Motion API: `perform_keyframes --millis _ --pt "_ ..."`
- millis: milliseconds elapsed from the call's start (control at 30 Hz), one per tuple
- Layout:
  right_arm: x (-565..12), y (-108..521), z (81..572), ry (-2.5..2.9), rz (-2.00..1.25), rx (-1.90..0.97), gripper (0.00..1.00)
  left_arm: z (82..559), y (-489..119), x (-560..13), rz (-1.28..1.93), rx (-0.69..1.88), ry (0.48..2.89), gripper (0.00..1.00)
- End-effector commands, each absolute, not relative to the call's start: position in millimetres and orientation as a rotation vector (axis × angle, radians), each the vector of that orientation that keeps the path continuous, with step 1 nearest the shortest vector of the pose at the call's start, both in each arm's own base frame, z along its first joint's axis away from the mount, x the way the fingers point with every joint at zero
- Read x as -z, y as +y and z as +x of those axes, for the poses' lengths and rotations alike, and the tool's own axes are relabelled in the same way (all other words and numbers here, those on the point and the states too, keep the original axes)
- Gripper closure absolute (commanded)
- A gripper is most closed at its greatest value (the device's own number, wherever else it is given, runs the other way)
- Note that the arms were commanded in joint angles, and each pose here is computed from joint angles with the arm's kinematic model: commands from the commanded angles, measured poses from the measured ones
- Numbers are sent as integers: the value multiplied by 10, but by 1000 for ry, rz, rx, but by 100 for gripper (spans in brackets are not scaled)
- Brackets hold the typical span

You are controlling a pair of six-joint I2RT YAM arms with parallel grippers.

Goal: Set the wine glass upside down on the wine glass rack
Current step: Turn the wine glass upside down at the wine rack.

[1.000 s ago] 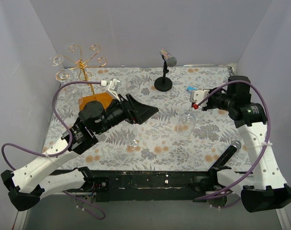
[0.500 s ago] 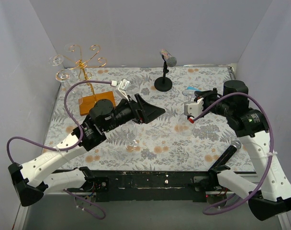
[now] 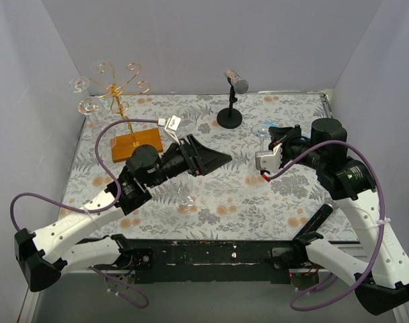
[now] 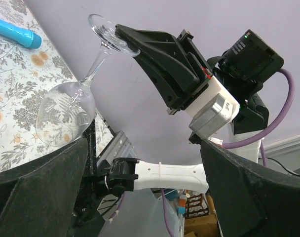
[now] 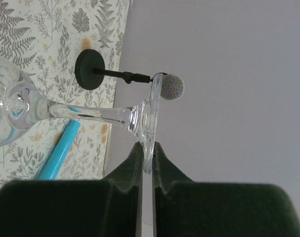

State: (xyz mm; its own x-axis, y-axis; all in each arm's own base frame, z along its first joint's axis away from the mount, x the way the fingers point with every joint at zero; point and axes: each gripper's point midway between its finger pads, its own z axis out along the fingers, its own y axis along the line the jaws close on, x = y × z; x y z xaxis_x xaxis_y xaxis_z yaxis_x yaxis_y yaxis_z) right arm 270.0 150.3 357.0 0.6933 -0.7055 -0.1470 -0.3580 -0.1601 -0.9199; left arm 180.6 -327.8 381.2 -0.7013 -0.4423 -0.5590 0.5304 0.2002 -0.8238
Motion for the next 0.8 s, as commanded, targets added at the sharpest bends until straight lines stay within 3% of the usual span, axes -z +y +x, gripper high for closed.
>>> perform_keyframes --millis 0,767 --pt "-4004 1550 2698 707 -1667 498 99 1773 -3235 -3920 53 1704 1655 2" --pt "-4120 1723 2551 508 -1608 581 99 2098 -3514 -3744 -183 1947 1718 2"
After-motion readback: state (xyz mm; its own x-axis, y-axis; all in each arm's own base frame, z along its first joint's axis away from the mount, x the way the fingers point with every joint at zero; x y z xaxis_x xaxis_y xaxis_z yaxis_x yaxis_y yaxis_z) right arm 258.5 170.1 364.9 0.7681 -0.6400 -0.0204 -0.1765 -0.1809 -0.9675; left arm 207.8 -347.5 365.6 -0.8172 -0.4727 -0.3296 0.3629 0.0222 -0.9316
